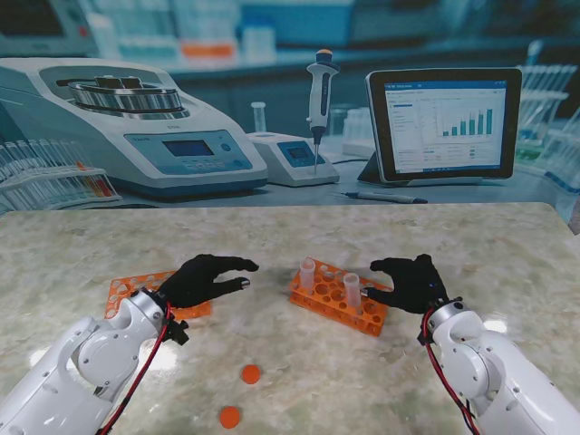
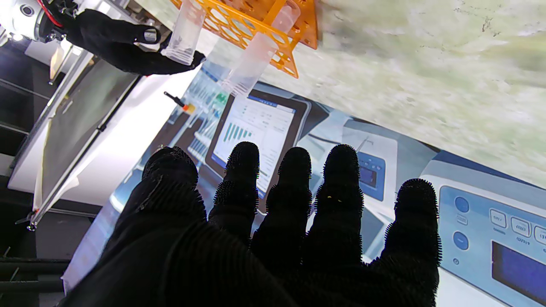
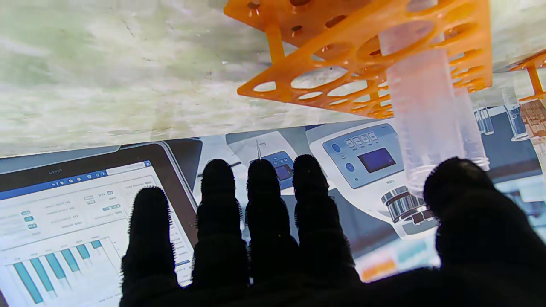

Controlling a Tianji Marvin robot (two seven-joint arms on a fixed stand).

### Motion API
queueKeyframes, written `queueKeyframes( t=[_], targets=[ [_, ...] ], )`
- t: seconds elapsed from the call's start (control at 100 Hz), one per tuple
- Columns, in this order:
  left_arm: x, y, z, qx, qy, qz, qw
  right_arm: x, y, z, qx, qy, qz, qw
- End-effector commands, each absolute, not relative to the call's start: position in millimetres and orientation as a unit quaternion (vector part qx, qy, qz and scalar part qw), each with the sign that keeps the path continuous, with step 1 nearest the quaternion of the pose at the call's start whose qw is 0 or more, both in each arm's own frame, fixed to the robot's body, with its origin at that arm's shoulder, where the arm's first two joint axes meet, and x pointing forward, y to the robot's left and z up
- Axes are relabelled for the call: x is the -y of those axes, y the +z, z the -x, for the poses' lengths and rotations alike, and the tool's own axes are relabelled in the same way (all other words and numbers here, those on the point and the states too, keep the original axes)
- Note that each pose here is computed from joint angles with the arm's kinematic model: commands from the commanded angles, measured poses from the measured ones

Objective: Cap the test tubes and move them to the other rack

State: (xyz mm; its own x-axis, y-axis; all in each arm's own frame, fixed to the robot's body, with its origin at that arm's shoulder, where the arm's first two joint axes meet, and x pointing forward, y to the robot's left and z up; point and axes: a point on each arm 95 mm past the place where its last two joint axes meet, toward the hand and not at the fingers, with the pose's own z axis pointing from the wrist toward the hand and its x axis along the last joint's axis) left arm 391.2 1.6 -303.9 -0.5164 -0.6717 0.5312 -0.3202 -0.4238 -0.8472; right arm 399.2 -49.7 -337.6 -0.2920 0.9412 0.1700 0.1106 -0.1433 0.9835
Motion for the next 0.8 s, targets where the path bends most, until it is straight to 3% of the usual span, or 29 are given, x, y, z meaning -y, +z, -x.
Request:
queueKeyframes(
  t=[0.0,0.79],
  targets=[
    [0,-303,-390,-0.524,-0.697,0.473,0.124,49,-342,-401,-0.554,0.579,-0.483,0.352],
    [1,-302,-389,-0.528,-0.696,0.472,0.121,40,-353,-413,-0.591,0.573,-0.471,0.317]
  ],
)
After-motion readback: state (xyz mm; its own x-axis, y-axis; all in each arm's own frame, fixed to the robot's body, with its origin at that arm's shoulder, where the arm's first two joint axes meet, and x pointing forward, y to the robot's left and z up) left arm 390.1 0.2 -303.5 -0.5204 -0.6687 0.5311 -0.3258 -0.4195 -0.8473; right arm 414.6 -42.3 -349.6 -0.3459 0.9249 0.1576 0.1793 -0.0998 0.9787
